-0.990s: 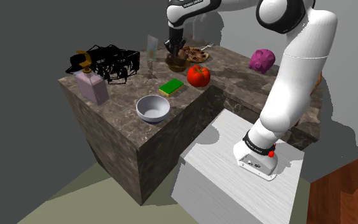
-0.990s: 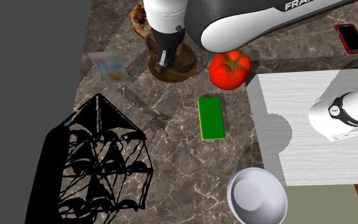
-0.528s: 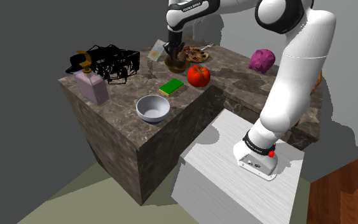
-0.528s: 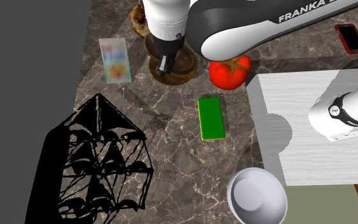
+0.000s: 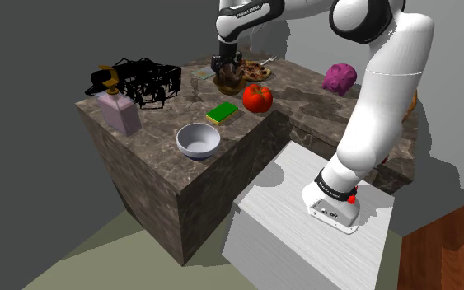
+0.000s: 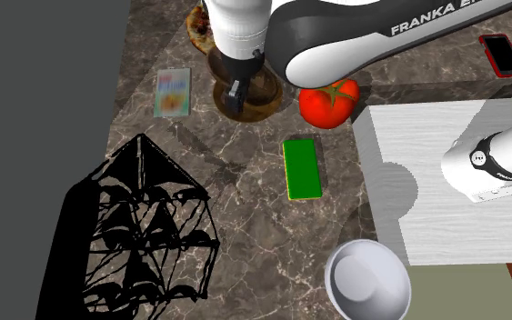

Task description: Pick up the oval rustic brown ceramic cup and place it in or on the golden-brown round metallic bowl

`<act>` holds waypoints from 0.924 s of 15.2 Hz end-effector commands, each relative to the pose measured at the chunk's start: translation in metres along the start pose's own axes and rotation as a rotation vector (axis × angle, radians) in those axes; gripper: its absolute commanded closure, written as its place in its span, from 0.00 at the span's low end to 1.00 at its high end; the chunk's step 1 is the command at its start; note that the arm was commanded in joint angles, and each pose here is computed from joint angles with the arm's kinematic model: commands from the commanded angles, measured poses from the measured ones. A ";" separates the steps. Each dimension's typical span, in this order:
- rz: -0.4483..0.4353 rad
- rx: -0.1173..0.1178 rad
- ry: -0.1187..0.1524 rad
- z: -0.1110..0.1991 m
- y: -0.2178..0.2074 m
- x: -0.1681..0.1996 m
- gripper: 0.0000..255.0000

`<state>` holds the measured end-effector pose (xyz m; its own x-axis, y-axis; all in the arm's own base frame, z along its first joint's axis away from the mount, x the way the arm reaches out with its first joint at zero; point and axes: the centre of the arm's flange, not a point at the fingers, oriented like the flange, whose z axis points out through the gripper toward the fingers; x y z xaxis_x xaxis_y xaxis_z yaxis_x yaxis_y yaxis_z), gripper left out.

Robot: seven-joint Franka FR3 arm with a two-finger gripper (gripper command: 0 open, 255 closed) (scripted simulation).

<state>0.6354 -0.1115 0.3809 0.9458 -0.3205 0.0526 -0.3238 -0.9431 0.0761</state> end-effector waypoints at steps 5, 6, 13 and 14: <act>0.000 0.000 0.000 -0.042 0.000 0.000 0.00; 0.000 0.000 0.000 -0.052 0.000 0.000 0.00; 0.000 0.000 0.000 -0.052 0.000 0.000 0.00; 0.000 0.000 0.000 -0.052 0.000 0.000 0.00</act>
<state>0.6346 -0.1069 0.4327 0.9457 -0.3207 0.0523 -0.3240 -0.9430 0.0761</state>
